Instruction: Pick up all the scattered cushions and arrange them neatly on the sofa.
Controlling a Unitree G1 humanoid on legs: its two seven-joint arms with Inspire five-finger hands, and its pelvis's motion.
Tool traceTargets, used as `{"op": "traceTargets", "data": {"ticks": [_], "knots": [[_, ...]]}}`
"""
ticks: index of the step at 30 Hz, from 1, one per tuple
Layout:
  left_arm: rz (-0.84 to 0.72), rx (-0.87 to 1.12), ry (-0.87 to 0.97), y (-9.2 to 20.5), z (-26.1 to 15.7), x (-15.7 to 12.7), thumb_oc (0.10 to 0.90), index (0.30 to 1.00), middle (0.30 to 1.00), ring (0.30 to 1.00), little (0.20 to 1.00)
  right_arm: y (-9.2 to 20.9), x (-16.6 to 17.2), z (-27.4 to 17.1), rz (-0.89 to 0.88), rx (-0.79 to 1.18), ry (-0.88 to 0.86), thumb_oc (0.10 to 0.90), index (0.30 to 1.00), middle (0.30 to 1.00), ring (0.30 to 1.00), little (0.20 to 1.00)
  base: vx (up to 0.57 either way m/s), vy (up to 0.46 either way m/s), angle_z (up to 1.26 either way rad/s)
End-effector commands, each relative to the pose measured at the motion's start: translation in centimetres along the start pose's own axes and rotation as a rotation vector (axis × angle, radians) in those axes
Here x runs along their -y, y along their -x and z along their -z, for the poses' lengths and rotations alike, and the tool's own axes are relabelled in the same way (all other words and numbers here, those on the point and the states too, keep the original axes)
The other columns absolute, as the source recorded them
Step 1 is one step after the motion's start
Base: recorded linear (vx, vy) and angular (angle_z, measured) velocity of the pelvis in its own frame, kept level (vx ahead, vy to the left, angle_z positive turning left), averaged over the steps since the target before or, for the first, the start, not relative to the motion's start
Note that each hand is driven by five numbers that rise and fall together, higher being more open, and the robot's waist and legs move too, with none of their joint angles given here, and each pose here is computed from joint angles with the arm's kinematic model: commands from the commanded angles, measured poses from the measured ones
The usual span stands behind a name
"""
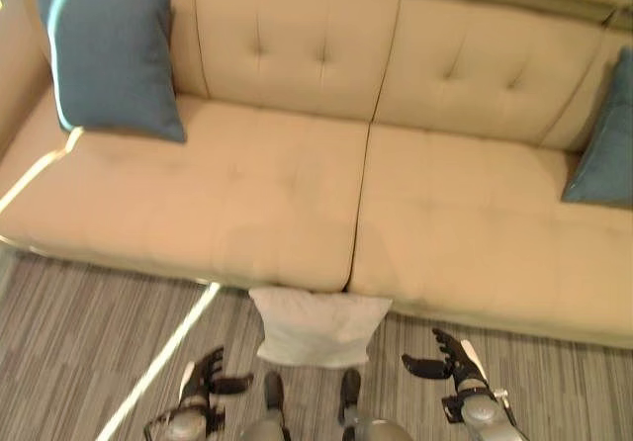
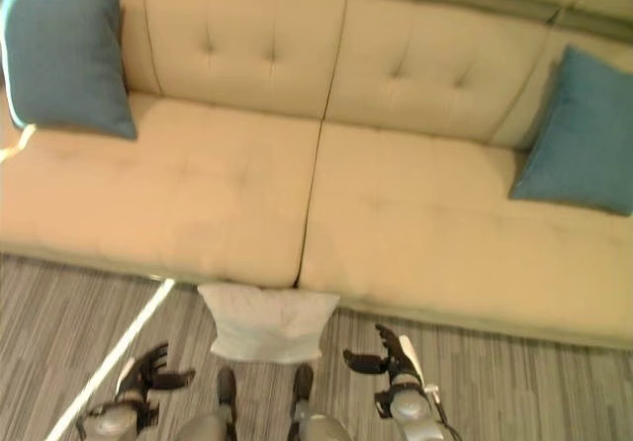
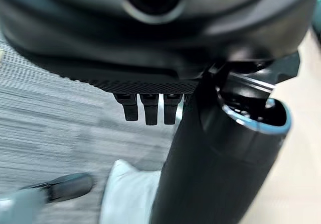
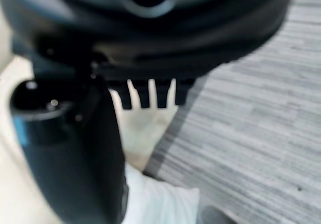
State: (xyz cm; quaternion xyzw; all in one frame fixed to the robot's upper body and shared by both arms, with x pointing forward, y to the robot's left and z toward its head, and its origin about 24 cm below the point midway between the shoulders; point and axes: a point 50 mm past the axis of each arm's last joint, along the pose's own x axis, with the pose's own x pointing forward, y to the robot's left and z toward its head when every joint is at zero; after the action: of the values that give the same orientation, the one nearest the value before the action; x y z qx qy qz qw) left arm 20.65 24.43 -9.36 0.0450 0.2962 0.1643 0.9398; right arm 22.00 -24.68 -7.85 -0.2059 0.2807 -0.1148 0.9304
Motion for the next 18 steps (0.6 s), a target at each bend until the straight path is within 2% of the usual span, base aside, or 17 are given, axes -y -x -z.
{"op": "traceTargets", "data": {"ticks": [1,4,6,8,10,14,18], "knots": [[-0.097,0.147,0.104,-0.8,-3.3,-1.4,0.800,0.900,0.900,0.900,0.900,-0.6,1.4,-3.5,0.124,0.146,-0.127,0.800,0.900,0.900,0.900,0.900,-0.22,-0.023,0.04],[-0.084,0.272,0.164,-1.5,-7.4,-0.5,0.800,0.900,0.900,0.900,0.900,-1.4,1.8,-7.4,0.173,0.253,-0.204,0.800,0.900,0.900,0.900,0.900,-0.14,0.004,-0.06],[-0.084,0.275,0.165,-1.5,-7.5,-0.5,0.800,0.900,0.900,0.900,0.900,-1.5,1.8,-7.5,0.173,0.255,-0.206,0.800,0.900,0.900,0.900,0.900,-0.09,0.022,-0.02],[-0.066,0.378,0.190,-2.0,-11.3,0.4,0.800,0.900,0.900,0.900,0.900,-2.0,1.9,-11.7,0.192,0.364,-0.264,0.800,0.900,0.900,0.900,0.900,-0.09,0.058,0.06],[-0.060,0.430,0.207,-2.1,-13.3,0.8,0.800,0.900,0.900,0.900,0.900,-2.2,2.0,-13.5,0.204,0.409,-0.275,0.800,0.900,0.900,0.900,0.900,-0.12,0.024,0.06],[-0.052,0.607,0.215,-1.7,-19.7,1.6,0.800,0.900,0.900,0.900,0.900,-2.1,3.1,-20.0,0.251,0.574,-0.337,0.800,0.900,0.900,0.900,0.900,-0.08,-0.005,0.06],[-0.026,0.704,0.214,-1.0,-23.1,2.4,0.800,0.900,0.900,0.900,0.900,-1.5,3.6,-23.5,0.255,0.667,-0.370,0.800,0.900,0.900,0.900,0.900,-0.02,-0.009,0.00]]}}
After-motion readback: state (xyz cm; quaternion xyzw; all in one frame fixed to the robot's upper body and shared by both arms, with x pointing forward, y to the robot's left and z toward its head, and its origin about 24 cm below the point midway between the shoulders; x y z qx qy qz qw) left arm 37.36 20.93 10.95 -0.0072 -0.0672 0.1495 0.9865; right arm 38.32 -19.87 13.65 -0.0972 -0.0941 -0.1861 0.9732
